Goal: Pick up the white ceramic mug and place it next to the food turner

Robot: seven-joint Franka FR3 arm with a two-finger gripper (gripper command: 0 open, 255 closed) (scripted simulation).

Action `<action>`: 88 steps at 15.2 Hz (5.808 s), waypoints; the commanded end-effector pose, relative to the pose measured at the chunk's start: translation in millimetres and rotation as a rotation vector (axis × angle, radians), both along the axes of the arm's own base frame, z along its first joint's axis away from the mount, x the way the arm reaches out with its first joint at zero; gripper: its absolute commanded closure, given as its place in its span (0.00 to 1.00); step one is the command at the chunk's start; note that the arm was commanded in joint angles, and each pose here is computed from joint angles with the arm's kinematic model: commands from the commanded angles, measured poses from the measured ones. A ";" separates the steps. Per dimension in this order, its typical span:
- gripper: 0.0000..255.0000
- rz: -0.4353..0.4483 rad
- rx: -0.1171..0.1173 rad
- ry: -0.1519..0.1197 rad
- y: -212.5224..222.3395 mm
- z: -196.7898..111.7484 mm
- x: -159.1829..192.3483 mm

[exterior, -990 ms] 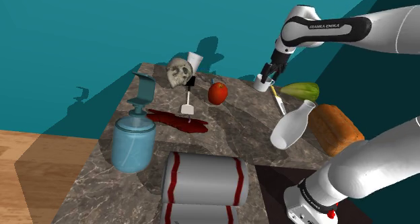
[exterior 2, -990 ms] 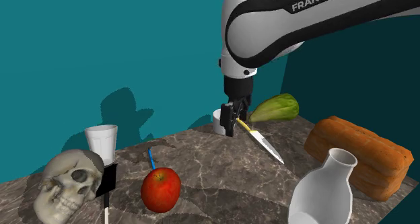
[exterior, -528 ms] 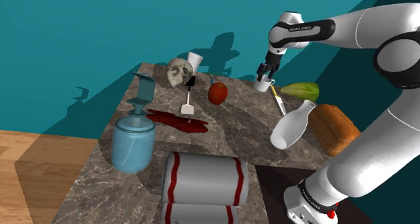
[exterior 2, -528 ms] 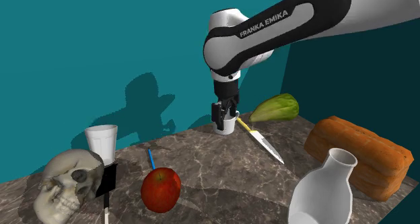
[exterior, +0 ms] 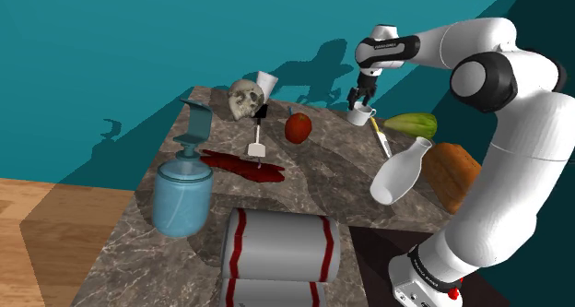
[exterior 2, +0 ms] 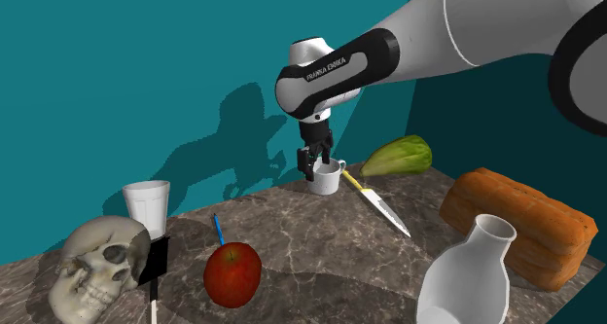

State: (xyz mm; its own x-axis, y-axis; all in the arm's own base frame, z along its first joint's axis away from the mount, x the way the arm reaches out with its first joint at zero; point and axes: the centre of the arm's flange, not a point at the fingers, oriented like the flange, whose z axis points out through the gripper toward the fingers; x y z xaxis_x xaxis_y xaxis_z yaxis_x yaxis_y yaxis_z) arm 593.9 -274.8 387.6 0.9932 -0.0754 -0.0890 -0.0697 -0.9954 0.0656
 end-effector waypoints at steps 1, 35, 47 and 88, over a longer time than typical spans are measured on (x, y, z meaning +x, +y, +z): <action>0.00 0.002 -0.009 0.006 -17.3 -12.1 16.6; 1.00 0.002 -0.009 0.007 -20.8 -10.1 13.3; 1.00 0.002 -0.009 0.007 -20.8 53.3 13.3; 1.00 0.002 -0.009 0.007 387.8 100.5 -93.7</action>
State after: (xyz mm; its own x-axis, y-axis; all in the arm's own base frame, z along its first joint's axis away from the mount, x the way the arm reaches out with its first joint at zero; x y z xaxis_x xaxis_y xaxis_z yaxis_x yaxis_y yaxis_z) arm 502.4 100.6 489.9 0.9928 -0.0721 -0.0953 -0.0651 -0.9950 0.0751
